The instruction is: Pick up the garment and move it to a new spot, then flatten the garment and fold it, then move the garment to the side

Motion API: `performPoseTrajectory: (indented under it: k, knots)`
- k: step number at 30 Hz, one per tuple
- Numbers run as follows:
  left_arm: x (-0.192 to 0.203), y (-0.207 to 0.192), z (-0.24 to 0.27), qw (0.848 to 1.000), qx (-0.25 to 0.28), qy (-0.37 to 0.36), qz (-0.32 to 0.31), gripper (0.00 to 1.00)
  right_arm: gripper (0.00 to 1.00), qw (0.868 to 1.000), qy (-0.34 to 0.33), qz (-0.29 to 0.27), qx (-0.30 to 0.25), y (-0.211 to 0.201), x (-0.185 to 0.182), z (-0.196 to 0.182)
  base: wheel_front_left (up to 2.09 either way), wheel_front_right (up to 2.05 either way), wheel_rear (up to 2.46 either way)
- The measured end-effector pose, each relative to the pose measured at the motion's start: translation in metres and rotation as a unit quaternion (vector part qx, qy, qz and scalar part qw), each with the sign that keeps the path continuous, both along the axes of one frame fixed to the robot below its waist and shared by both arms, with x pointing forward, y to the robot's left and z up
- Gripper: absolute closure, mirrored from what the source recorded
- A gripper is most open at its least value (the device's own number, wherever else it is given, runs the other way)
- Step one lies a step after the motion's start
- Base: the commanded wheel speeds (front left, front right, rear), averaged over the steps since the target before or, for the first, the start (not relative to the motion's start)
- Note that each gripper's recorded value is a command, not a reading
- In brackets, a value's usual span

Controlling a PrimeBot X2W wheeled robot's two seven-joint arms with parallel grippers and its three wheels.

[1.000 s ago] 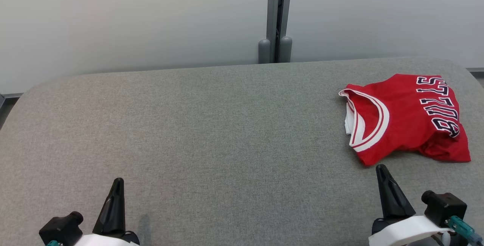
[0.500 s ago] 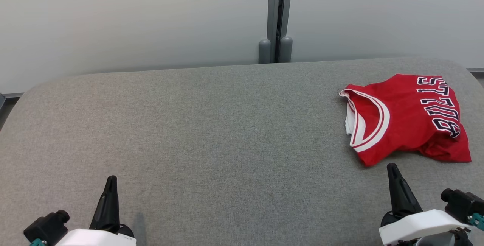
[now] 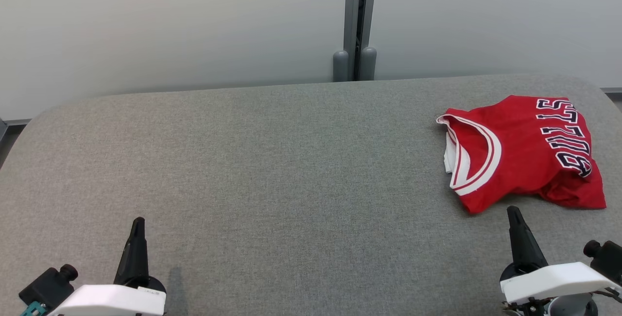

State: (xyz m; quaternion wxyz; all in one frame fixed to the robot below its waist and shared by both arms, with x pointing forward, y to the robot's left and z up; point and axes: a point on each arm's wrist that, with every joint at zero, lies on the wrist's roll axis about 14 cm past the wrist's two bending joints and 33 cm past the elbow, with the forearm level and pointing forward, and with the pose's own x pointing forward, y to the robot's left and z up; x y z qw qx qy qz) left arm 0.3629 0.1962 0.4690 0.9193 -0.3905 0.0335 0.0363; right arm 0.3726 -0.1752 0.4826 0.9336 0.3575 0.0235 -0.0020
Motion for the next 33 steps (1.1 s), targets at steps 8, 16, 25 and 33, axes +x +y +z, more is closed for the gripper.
performPoseTrajectory:
  k: [8, 16, 25, 33]
  knots:
    - [0.002, 0.001, 0.002, 0.999, -0.041, 0.000, 0.005, 1.00, 1.00, 0.999, 0.007, -0.005, 0.046, -0.003, 0.001, -0.001, 0.00, 0.00, 0.00]
    - [0.007, 0.002, 0.006, 0.996, -0.091, -0.004, 0.008, 1.00, 1.00, 0.995, 0.007, -0.014, 0.099, -0.008, 0.003, 0.001, 0.00, 0.00, 0.00]
    - [0.008, 0.002, 0.007, 0.991, -0.136, -0.004, 0.010, 1.00, 1.00, 0.989, 0.008, -0.018, 0.148, -0.011, 0.006, 0.004, 0.00, 0.00, 0.00]
    - [0.011, 0.003, 0.011, 0.985, -0.172, -0.010, 0.011, 1.00, 1.00, 0.982, 0.010, -0.020, 0.188, -0.013, 0.006, 0.004, 0.00, 0.00, 0.00]
